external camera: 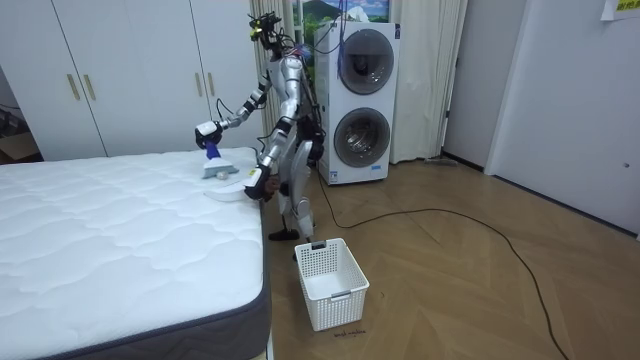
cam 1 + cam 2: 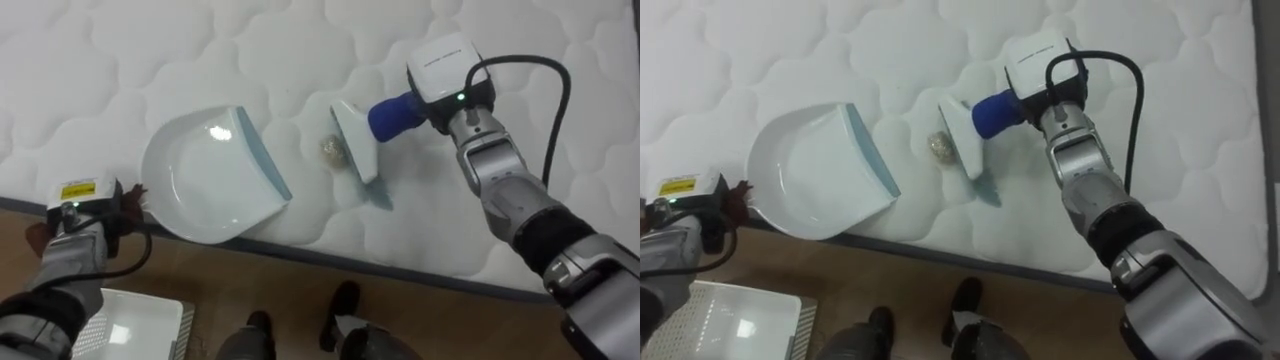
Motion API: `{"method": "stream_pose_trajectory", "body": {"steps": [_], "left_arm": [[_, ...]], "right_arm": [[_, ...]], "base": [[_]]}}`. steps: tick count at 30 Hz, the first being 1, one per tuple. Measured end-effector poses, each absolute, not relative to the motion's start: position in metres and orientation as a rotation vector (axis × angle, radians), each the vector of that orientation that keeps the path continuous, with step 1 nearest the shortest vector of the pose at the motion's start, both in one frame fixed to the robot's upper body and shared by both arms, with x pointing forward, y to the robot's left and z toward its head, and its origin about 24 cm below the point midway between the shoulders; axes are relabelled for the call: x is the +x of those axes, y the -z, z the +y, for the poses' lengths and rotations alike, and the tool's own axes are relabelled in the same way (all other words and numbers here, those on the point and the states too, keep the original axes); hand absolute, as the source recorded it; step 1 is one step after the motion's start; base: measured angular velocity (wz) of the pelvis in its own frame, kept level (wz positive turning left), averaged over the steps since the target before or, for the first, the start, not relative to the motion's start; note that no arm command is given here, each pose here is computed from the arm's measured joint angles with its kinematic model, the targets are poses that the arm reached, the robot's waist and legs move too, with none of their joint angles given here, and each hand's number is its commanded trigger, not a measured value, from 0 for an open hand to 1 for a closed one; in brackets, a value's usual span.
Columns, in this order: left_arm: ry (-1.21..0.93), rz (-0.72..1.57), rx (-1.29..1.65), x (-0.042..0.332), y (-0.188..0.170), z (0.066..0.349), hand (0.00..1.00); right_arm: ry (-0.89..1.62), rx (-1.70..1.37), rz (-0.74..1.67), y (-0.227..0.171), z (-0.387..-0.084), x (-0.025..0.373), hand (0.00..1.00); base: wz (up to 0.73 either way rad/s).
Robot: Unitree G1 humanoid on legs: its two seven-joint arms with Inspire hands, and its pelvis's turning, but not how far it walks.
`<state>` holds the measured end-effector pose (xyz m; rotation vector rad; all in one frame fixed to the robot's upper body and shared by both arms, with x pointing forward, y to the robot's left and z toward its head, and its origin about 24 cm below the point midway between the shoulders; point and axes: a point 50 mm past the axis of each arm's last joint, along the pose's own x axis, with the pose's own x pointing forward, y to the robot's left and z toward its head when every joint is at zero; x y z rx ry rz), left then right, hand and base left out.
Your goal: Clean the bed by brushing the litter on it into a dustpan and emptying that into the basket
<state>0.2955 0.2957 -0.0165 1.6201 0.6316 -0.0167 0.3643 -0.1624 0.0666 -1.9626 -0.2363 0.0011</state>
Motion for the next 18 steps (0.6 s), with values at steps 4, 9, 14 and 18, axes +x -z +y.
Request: {"method": "stream_pose_trajectory", "body": {"steps": [4,9,14,18], "left_arm": [[0.016,0.644,1.615,0.294,0.018,0.297,1.0],[0.021,0.646,1.61,0.294,0.02,0.295,1.0],[0.029,0.647,1.603,0.294,0.022,0.292,1.0],[0.029,0.65,1.603,0.294,0.022,0.292,1.0]], "right_arm": [[-0.011,-1.945,-0.249,-0.066,-0.156,0.364,1.0],[-0.032,-1.905,-0.251,-0.068,-0.146,0.364,1.0],[-0.065,-1.809,-0.168,-0.064,-0.146,0.364,1.0],[-0.078,-1.774,-0.139,-0.063,-0.147,0.364,1.0]], "base": [[0.0],[0.0],[0.0],[0.0]]}}
